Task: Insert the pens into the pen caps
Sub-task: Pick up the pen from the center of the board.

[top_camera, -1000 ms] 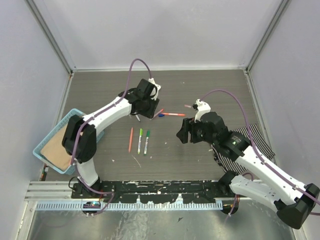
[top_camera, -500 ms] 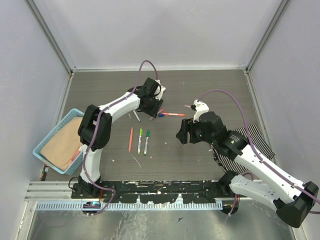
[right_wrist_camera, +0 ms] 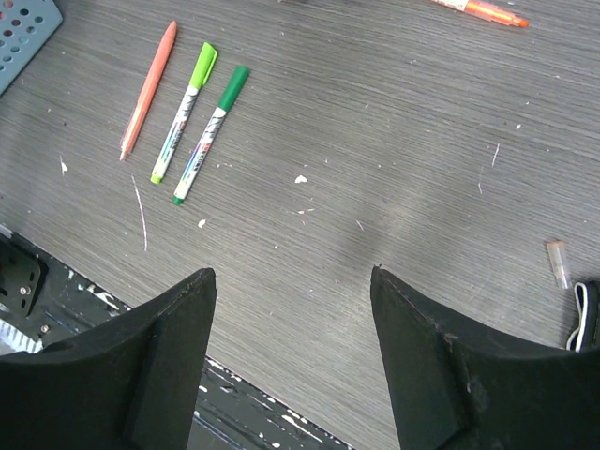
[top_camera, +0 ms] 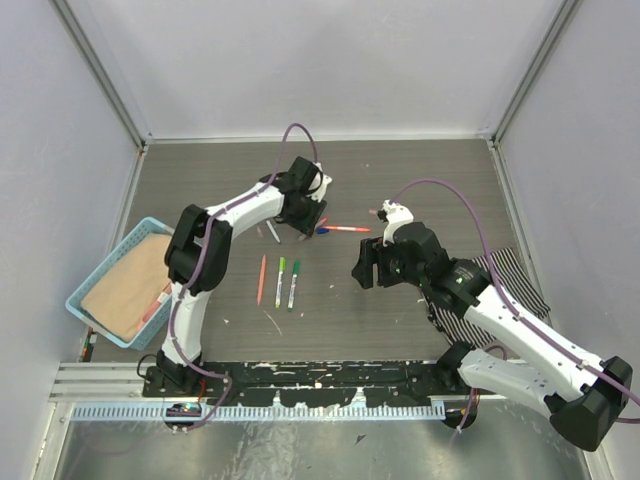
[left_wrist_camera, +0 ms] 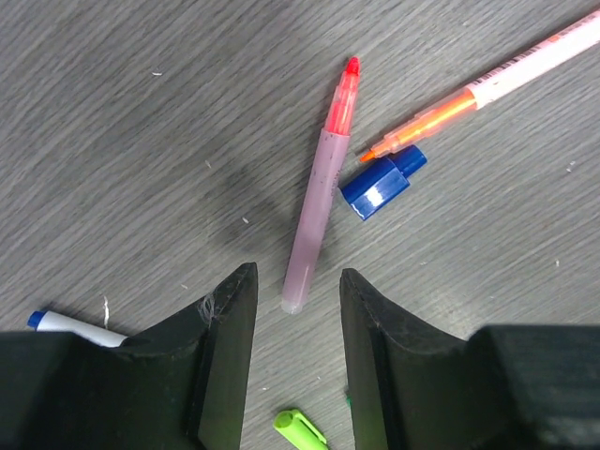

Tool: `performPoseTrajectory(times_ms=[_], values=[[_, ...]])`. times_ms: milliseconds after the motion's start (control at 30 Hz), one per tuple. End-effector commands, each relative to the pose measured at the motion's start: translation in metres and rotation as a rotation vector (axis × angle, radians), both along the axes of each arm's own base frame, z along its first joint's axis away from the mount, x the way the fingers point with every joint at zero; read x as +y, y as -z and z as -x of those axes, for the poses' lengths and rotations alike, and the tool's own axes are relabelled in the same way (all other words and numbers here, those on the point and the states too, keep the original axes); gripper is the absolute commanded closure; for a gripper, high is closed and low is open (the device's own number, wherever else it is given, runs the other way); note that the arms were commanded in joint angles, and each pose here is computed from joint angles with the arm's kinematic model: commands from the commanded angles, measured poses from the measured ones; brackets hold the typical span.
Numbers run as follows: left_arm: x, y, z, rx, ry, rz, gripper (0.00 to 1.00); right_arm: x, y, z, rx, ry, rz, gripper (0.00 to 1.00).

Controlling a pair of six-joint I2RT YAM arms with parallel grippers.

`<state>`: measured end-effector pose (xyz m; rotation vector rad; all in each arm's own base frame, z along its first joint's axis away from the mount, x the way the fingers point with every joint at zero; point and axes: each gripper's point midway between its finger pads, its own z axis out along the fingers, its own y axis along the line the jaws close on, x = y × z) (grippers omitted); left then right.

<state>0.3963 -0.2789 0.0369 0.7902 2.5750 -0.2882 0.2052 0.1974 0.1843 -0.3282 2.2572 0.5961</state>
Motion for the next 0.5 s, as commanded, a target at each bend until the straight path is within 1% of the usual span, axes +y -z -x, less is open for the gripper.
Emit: performPoseTrajectory(times_ms=[0, 267, 467], values=[[-0.001, 0.003, -0.005, 0.012, 0.014, 0.002, 0.54, 0.005, -0.015, -0.006, -0.046, -0.018, -0.023, 0.28], [0.004, 0.014, -0.006, 0.023, 0.004, -0.027, 0.57, 0.006, -0.014, -0.007, -0.045, -0.014, -0.018, 0.28], [0.005, 0.020, -0.006, 0.033, -0.001, -0.034, 0.65, 0.005, -0.012, -0.008, -0.042, -0.011, -0.013, 0.28]])
